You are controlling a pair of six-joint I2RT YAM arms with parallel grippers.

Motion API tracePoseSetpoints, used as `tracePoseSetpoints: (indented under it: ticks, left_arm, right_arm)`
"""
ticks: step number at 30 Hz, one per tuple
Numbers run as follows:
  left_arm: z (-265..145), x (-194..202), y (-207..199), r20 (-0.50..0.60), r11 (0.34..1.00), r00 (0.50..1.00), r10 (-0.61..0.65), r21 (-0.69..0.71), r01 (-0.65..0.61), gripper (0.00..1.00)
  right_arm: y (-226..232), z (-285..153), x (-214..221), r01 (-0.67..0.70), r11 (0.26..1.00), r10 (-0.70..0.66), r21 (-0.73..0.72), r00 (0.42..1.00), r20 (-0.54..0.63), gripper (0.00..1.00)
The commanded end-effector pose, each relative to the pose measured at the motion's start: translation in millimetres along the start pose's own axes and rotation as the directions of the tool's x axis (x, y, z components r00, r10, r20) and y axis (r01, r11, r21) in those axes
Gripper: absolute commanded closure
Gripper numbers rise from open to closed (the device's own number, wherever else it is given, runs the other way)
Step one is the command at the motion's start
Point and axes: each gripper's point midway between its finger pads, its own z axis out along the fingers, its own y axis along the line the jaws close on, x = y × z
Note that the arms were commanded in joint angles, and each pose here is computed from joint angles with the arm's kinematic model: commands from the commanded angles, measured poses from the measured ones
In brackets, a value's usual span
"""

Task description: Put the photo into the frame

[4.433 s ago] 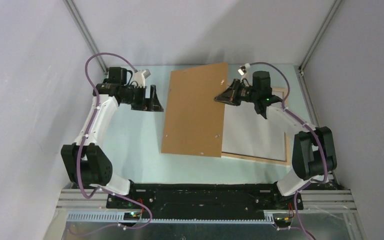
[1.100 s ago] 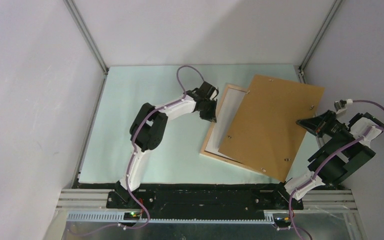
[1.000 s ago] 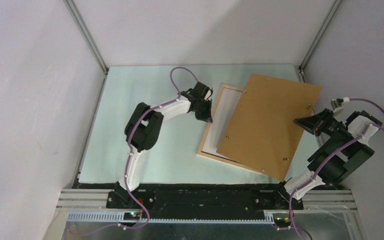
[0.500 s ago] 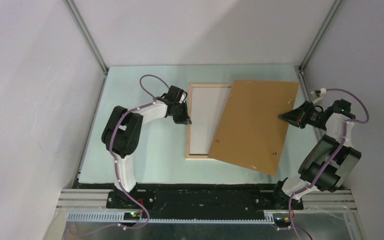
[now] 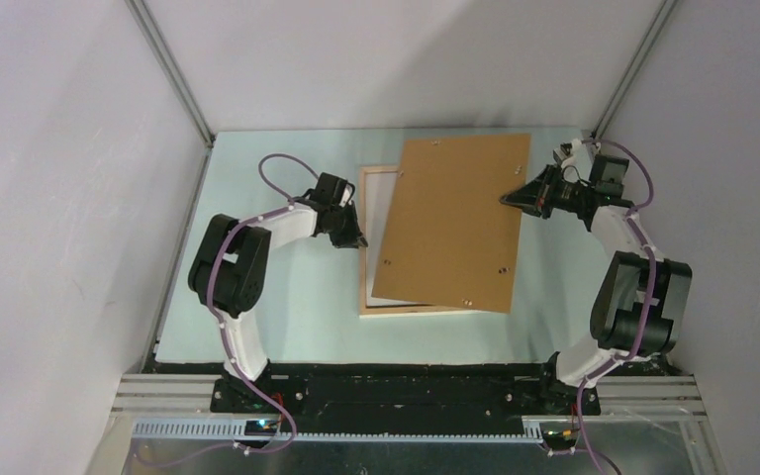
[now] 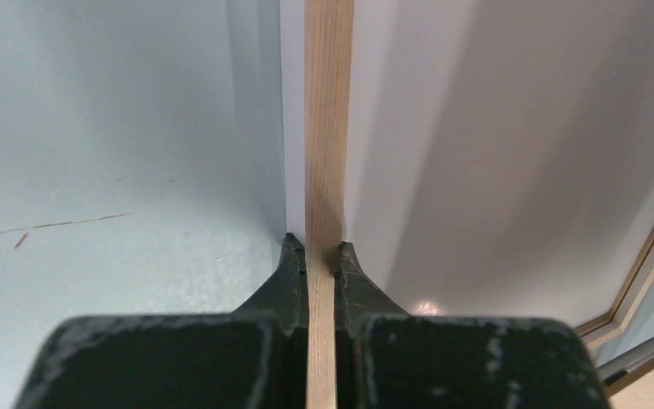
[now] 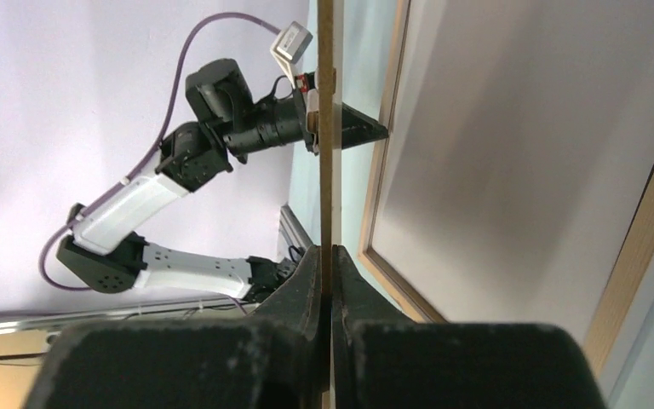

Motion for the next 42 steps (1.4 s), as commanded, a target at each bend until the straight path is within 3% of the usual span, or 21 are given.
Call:
tracePoseSetpoints:
  ticks: [1,4,11,22,31,42]
  left_arm:
    - [-13,6,15,-0.006,1.0,1.0,-0.025,-0.015,0.025,1.0]
    - [-19,4,16,0.008,1.0,1.0,-0.007,-0.017,0.007,0.96]
    - [-31,1,16,0.026,0.998,0.997,0.067,-0.01,-0.067,0.76]
    - [-37,-15,18,0.018,0.982,0.983,0.184,-0.043,-0.183,0.48]
    - [-38,-23,29,0.025,0.972,0.976,0.219,-0.096,-0.215,0.45]
    - [-34,-11,26,-0.013,0.973,0.975,0.223,-0.056,-0.223,0.45]
  right_arm:
    - [25,18,-15,-0.023,0.993,0.02,-0.117,0.999,-0.028,1.0]
    - [21,32,-17,-0.034,0.992,0.028,-0.119,0.998,-0.052,1.0]
    - [11,51,-25,-0.032,0.992,0.021,-0.12,0.995,-0.095,1.0]
    - [5,55,-24,-0.027,0.994,0.012,-0.104,0.989,-0.144,1.0]
    - [5,52,-23,-0.009,0.995,-0.006,-0.098,0.988,-0.153,1.0]
    - [4,49,-22,-0.006,0.996,-0.007,-0.085,0.989,-0.15,1.0]
